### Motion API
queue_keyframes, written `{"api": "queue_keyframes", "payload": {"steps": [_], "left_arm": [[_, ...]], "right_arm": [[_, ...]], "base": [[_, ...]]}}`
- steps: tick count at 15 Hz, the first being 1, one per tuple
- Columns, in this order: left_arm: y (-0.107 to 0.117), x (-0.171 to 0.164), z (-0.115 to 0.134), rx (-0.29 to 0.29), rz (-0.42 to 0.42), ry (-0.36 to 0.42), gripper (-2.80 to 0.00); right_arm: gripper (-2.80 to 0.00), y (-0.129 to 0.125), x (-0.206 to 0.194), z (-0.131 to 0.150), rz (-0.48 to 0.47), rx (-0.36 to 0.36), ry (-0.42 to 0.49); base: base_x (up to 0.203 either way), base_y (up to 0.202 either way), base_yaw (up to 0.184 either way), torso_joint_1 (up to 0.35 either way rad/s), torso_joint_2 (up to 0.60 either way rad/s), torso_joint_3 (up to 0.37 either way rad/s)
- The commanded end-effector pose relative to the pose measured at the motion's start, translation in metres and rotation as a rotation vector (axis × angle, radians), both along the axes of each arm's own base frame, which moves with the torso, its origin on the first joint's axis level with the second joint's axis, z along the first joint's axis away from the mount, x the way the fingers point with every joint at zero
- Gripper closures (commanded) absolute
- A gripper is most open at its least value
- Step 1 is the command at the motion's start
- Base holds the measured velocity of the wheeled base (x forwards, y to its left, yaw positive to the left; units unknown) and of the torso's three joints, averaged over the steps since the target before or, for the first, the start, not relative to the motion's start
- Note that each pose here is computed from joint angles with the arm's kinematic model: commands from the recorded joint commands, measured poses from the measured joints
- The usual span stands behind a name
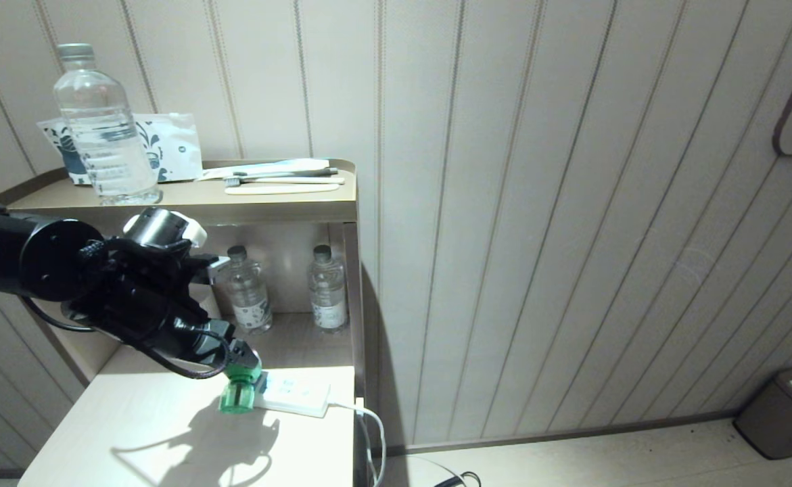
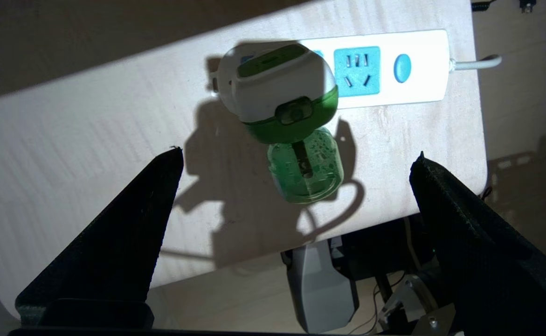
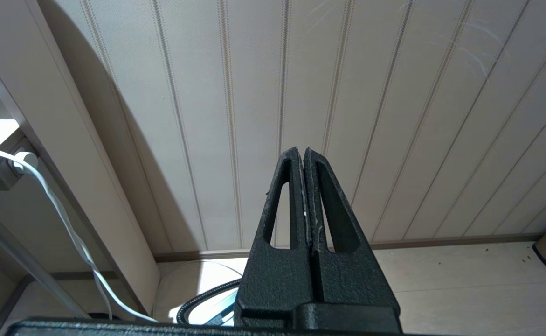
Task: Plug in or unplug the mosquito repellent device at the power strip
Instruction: Hold the socket with your right hand and unplug it with your left hand
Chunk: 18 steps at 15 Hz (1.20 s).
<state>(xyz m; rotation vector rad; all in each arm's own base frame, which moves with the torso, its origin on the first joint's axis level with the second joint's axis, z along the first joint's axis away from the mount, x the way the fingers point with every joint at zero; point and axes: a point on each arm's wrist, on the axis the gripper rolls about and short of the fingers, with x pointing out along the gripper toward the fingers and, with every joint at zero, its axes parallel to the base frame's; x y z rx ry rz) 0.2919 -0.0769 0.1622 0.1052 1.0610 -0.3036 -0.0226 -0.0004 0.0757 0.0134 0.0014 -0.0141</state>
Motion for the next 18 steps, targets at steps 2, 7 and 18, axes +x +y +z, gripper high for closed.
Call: {"api": "queue_keyframes", "payload": {"steps": [2, 7, 18], "left_arm": [[-0.007, 0.008, -0.014, 0.012, -0.015, 0.044, -2.80], [-0.017, 0.045, -0.049, 0.055, 0.006, 0.103, -2.80], [-0.022, 0.072, -0.077, 0.062, 0.201, 0.117, -2.80]], "right_arm": [[0.00, 0.000, 0.000, 0.000, 0.002, 0.000, 0.000], [0.00, 0.000, 0.000, 0.000, 0.000, 0.000, 0.000], [0.00, 0.000, 0.000, 0.000, 0.000, 0.000, 0.000]], "base": [[0.000, 0.000, 0.000, 0.000, 0.00, 0.000], [0.000, 0.000, 0.000, 0.000, 0.00, 0.000], [0.000, 0.000, 0.000, 0.000, 0.00, 0.000]]}}
